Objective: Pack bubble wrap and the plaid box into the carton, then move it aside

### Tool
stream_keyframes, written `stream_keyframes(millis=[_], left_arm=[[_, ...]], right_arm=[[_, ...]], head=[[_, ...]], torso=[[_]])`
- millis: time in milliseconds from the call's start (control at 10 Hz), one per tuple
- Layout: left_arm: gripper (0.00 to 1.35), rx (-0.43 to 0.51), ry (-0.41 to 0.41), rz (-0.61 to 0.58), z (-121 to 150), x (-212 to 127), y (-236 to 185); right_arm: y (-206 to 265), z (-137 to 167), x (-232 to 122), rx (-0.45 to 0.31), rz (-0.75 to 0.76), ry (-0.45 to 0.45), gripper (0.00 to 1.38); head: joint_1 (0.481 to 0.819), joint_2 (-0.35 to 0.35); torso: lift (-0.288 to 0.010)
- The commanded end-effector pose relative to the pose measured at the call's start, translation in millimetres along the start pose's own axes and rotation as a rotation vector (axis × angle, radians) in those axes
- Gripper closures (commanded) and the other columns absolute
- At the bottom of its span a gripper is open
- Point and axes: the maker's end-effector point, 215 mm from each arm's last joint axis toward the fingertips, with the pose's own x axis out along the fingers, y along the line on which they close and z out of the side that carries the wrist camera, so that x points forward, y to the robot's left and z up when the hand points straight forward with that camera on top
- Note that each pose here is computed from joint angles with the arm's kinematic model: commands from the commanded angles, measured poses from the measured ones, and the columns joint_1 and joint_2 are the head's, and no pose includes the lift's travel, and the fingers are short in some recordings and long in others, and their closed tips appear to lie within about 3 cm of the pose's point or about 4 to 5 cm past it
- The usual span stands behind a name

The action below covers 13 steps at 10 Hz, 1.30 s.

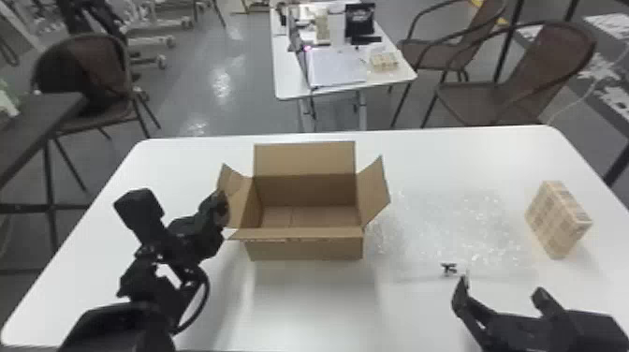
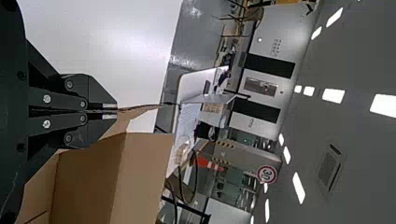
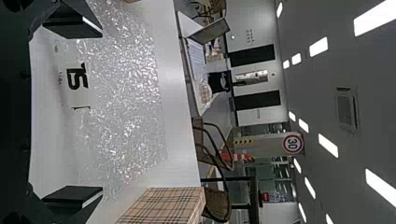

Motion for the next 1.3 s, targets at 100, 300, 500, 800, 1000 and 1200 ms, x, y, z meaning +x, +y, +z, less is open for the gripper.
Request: stream_keyframes(millis=[100, 300, 500, 800, 1000, 1200], left_arm=[[1.21, 0.000, -0.005, -0.005, 0, -1, -3], [1.21, -0.006, -0.008, -0.010, 1, -1, -3], [1.21, -0.008, -0.009, -0.016, 1, 0, -6], [1.21, -0.010, -0.007, -0.038, 1, 8, -19], [1.21, -0.013, -0.009, -0.041, 2, 8, -20], [1.21, -0.013, -0.008, -0.048, 2, 10, -24]], right_arm=[[5, 3, 8, 0.014, 0.007, 0.041, 0.11], [11, 9, 32, 0.052, -0.014, 0.109, 0.11], [29, 31, 73, 0.042, 0.016, 0.182, 0.11], [38, 43, 110, 0.026, 0.010, 0.317, 0.11], [30, 38, 124, 0.023, -0.026, 0.379, 0.11], [24, 10, 136, 0.086, -0.025, 0.495, 0.11]], head=[[0.695, 0.131], [0.695, 0.129], [0.695, 0.133], [0.695, 0.133], [0.695, 0.122], [0.695, 0.117]], torso=[[-0.137], [-0.137], [-0.137], [-0.137], [-0.137], [-0.137]])
